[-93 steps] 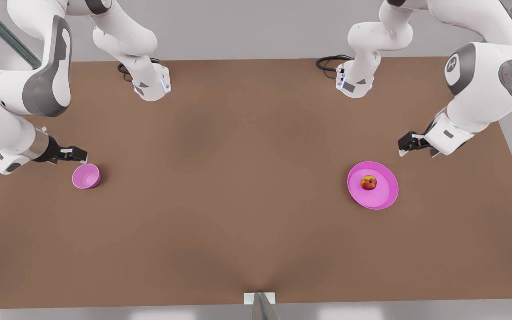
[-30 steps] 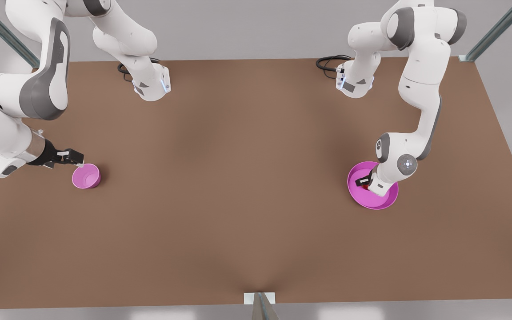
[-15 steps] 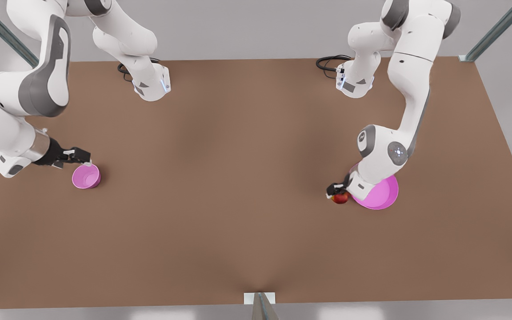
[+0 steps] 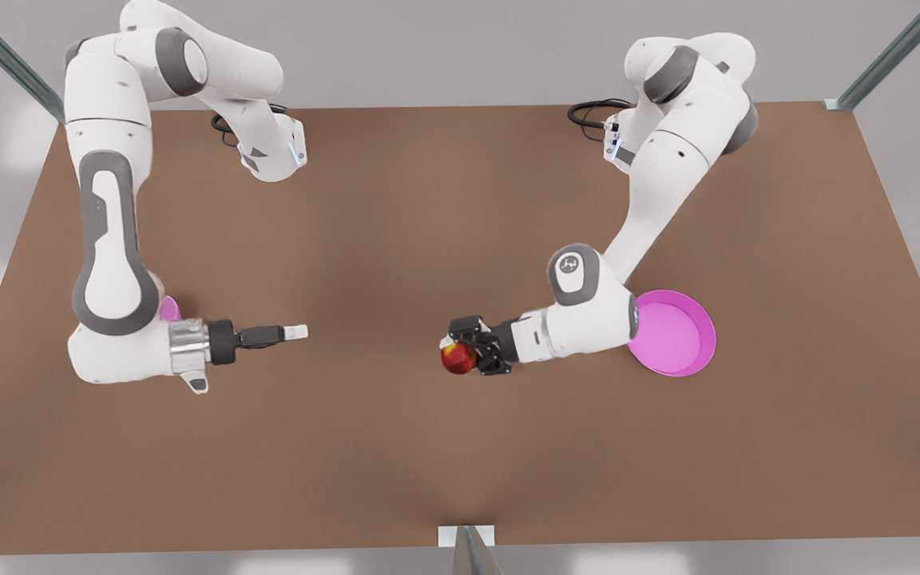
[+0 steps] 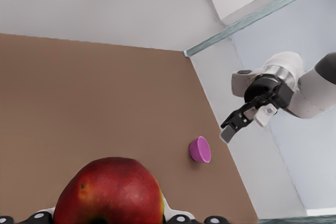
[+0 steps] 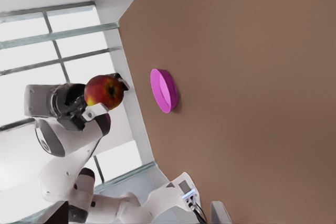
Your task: Use the left arm to pick up the apple from the plate, transfer it to the gripper of the right arm, and then use the right arm to place it into the bowl
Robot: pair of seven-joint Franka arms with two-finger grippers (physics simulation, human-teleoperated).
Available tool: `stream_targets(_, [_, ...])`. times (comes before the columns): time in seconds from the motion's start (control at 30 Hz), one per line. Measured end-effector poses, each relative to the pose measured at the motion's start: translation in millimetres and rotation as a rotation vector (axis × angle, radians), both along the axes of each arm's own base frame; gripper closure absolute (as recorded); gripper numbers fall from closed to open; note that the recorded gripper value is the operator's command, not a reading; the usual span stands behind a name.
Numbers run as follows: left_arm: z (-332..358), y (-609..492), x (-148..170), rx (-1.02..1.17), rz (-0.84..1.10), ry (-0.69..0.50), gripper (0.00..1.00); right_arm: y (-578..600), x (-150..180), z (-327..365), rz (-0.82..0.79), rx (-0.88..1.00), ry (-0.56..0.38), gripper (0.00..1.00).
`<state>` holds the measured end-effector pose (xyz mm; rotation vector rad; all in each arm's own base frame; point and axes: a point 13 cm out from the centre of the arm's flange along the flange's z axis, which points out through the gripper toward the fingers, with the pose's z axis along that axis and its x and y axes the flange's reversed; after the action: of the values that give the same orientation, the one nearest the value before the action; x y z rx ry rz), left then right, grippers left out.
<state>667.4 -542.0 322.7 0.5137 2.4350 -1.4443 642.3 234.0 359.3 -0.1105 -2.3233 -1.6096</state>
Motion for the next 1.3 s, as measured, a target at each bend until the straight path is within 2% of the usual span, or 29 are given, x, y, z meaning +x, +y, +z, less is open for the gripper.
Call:
stream_targets(0.23, [13,-41,13,-0.076,-0.068,-0.367,0.38,56,30,-12,-0.092,0.160,-0.051,0.00])
stream_targets(0.33, [12,-45,18,-0.091,-0.080,-0.468,0.38,79,42,-25,-0.136,0.191,-0.067,0.00])
stream_targets(0.53, [21,-74,10,-0.141,-0.108,-0.633,0.38,99,72,-55,-0.228,0.255,-0.093,0.00])
stream_targets(0.73, [4,-83,7,-0.115,-0.147,-0.759,0.38,120,48,-44,-0.238,0.369,-0.067,0.00])
stream_targets(0.93, [-2,-81,10,-0.089,-0.179,-0.859,0.38,141,28,-36,-0.209,0.410,-0.089,0.00])
stream_targets(1.17, [-3,-81,10,-0.070,-0.212,-0.947,0.38,160,22,-33,-0.197,0.421,-0.129,0.00])
stream_targets(1.3, [-6,-80,11,-0.061,-0.226,-0.980,0.38,159,30,-31,-0.211,0.422,-0.160,0.00])
